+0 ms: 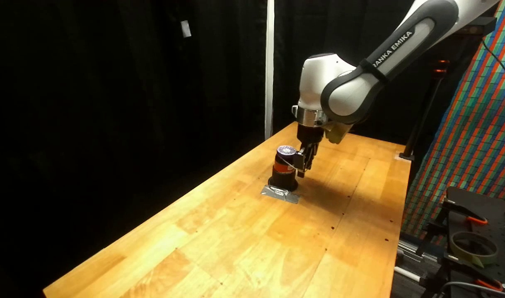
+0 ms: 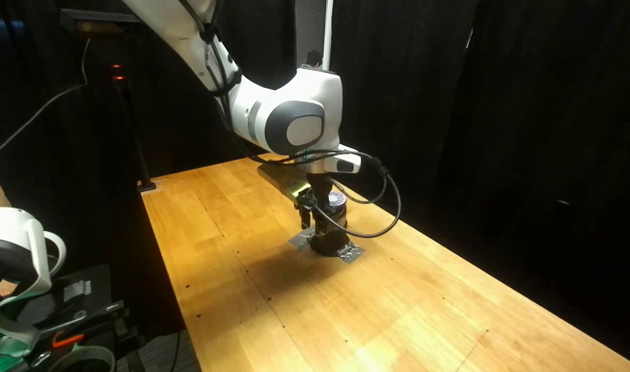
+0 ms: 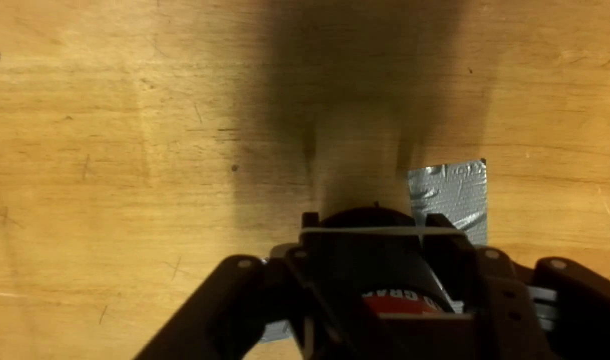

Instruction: Put the rubber band around the jar.

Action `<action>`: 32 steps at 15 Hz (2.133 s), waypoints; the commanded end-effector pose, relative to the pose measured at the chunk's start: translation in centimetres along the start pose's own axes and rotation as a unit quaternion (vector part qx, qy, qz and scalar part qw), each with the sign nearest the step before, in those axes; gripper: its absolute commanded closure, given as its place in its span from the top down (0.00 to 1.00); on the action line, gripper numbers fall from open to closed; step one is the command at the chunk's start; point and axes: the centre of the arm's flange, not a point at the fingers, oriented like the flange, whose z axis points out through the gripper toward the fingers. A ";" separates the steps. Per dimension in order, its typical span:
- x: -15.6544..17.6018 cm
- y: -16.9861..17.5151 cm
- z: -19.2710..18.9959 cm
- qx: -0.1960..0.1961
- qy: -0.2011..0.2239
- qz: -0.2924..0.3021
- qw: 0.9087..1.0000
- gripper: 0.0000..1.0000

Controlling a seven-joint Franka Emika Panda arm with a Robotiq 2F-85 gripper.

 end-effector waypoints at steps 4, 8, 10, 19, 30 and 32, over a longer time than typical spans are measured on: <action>-6.0 -0.1 -1.2 -0.014 0.118 0.056 0.991 0.09; -7.1 0.7 -0.9 -0.003 0.218 0.118 0.969 0.08; -7.6 1.3 -0.8 -0.006 0.262 0.139 0.955 0.10; -9.6 1.8 -0.2 0.018 0.337 0.154 0.929 0.07; -12.1 1.4 0.3 0.095 0.442 0.192 0.871 0.08; -12.3 1.6 0.5 0.099 0.458 0.199 0.861 0.08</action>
